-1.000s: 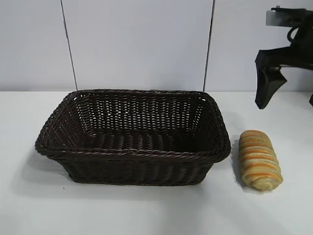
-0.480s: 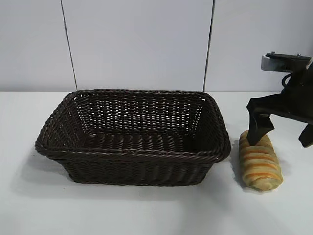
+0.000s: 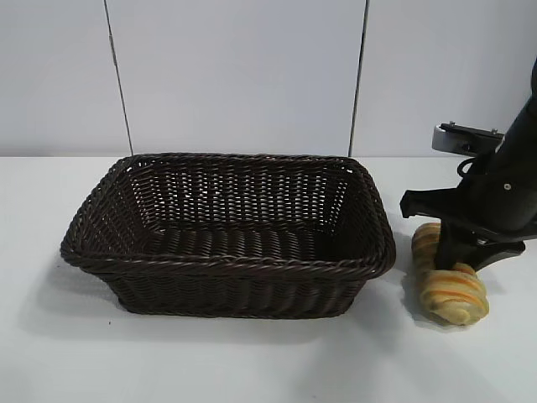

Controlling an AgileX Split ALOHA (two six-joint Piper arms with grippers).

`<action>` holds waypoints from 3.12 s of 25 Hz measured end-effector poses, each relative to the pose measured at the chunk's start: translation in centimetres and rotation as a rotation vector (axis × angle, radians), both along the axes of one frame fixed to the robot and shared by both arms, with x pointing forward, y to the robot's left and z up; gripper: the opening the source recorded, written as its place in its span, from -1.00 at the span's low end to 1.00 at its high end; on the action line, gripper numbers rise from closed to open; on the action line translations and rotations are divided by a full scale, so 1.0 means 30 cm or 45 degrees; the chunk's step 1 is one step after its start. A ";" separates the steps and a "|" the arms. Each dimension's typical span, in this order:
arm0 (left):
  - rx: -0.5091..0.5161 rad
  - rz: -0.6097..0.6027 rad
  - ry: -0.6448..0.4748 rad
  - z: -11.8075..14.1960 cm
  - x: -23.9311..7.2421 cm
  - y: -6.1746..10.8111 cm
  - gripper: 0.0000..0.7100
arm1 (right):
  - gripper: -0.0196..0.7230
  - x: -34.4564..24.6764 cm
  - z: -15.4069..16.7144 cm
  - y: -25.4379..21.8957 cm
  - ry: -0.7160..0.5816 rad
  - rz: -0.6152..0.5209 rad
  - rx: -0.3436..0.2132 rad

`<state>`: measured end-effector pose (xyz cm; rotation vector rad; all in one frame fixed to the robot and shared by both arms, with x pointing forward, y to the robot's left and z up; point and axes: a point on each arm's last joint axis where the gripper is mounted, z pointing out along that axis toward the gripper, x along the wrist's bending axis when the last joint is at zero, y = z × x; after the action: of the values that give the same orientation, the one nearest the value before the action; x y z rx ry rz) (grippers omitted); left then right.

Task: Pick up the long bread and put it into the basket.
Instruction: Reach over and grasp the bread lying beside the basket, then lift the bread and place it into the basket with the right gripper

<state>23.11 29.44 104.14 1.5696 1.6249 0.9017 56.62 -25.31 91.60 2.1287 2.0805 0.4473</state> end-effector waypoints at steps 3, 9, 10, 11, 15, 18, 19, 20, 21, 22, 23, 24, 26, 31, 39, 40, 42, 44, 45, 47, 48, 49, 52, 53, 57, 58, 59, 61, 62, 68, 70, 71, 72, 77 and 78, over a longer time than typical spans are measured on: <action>0.000 0.000 0.000 0.000 0.000 0.000 0.96 | -0.78 -0.009 0.084 0.000 -0.062 0.006 0.010; 0.000 0.000 -0.001 0.000 0.000 0.000 0.96 | -0.78 0.010 0.315 0.007 -0.220 0.025 0.043; 0.000 0.000 -0.001 0.000 0.000 0.000 0.96 | -0.78 0.016 0.349 0.009 -0.243 0.024 0.050; 0.000 0.000 -0.001 0.000 0.000 0.000 0.96 | -0.78 0.021 0.378 0.010 -0.249 0.028 0.054; 0.000 0.000 -0.001 0.000 0.000 0.000 0.96 | -0.78 0.040 0.461 0.019 -0.270 0.054 0.073; 0.000 0.000 -0.001 0.000 0.000 0.000 0.96 | -0.78 0.048 0.508 0.048 -0.299 0.109 0.085; 0.000 0.000 -0.001 0.000 0.000 0.000 0.96 | -0.78 0.047 0.523 0.073 -0.309 0.139 0.090; 0.000 0.000 -0.001 0.000 0.000 0.000 0.96 | -0.78 0.044 0.535 0.104 -0.319 0.175 0.096; 0.000 0.000 -0.001 0.000 0.000 0.000 0.96 | -0.78 0.038 0.545 0.139 -0.328 0.215 0.102; 0.000 0.000 -0.001 0.000 0.000 0.000 0.96 | -0.78 0.031 0.553 0.171 -0.335 0.252 0.108; 0.000 0.000 -0.001 0.000 0.000 0.000 0.96 | -0.78 0.022 0.560 0.210 -0.342 0.296 0.116; 0.000 0.000 -0.001 0.000 0.000 0.000 0.96 | -0.78 0.011 0.564 0.249 -0.348 0.341 0.122; 0.000 0.000 -0.001 0.000 0.000 0.000 0.96 | -0.78 -0.005 0.561 0.326 -0.354 0.449 0.107; 0.000 0.000 -0.001 0.000 0.000 0.000 0.96 | -0.78 -0.014 0.517 0.456 -0.466 1.017 -0.171; 0.000 0.000 -0.001 0.000 0.000 0.000 0.96 | -0.78 -0.013 0.450 0.558 -0.658 1.805 -0.409; 0.000 0.000 -0.001 0.000 0.000 0.000 0.96 | -0.78 -0.006 0.439 0.565 -0.672 1.822 -0.408; 0.000 0.000 -0.001 0.000 0.000 0.000 0.96 | -0.78 0.010 0.408 0.579 -0.675 1.836 -0.403; 0.000 0.000 -0.001 0.000 0.000 0.000 0.96 | -0.78 0.029 0.358 0.591 -0.646 1.840 -0.393; 0.000 0.000 -0.001 0.000 0.000 0.000 0.96 | -0.78 0.037 0.328 0.597 -0.618 1.845 -0.385; 0.000 0.000 -0.001 0.000 0.000 0.000 0.96 | -0.80 0.051 0.262 0.607 -0.556 1.854 -0.364; 0.000 0.000 -0.001 0.000 0.000 0.000 0.96 | -0.81 0.057 0.237 0.612 -0.537 1.852 -0.355; 0.000 0.000 -0.001 0.000 0.000 0.000 0.96 | -0.81 0.063 0.214 0.616 -0.523 1.849 -0.346; 0.000 0.000 -0.001 0.000 0.000 0.000 0.96 | -0.82 0.078 0.156 0.626 -0.495 1.837 -0.336; 0.000 0.000 -0.001 0.000 0.000 0.000 0.96 | -0.82 0.081 0.147 0.627 -0.492 1.829 -0.334; 0.000 0.000 -0.001 0.000 0.000 0.000 0.96 | -0.72 0.085 0.133 0.632 -0.486 1.806 -0.312; 0.000 0.000 -0.001 0.000 0.000 0.000 0.96 | -0.61 0.086 0.134 0.633 -0.488 1.803 -0.309; 0.000 0.000 -0.001 0.000 0.000 0.000 0.96 | -0.41 0.085 0.133 0.633 -0.486 1.799 -0.305; 0.000 0.000 -0.001 0.000 0.000 0.000 0.96 | 0.15 0.085 0.134 0.634 -0.486 1.797 -0.302; 0.000 0.000 -0.001 0.000 0.000 0.000 0.96 | 0.39 0.085 0.134 0.634 -0.485 1.797 -0.301; 0.000 0.000 -0.001 0.000 0.000 0.000 0.96 | 0.89 0.086 0.199 0.636 -0.537 1.734 -0.282; 0.000 0.000 -0.001 0.000 0.000 0.000 0.96 | 0.90 0.096 0.263 0.643 -0.587 1.636 -0.248; 0.000 0.000 -0.001 0.000 0.000 0.000 0.96 | 0.90 0.104 0.298 0.648 -0.609 1.579 -0.224; 0.000 0.000 -0.001 0.000 0.000 0.000 0.96 | 0.91 0.109 0.329 0.652 -0.613 1.506 -0.192; 0.000 0.000 -0.001 0.000 0.000 0.000 0.96 | 0.92 0.144 0.492 0.657 -0.572 1.113 -0.068; 0.001 0.001 -0.001 0.000 0.000 0.000 0.96 | 0.92 0.151 0.523 0.654 -0.572 1.043 -0.063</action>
<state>23.11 29.45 104.15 1.5692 1.6247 0.9036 61.15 -5.71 107.30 0.9218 2.5158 0.8390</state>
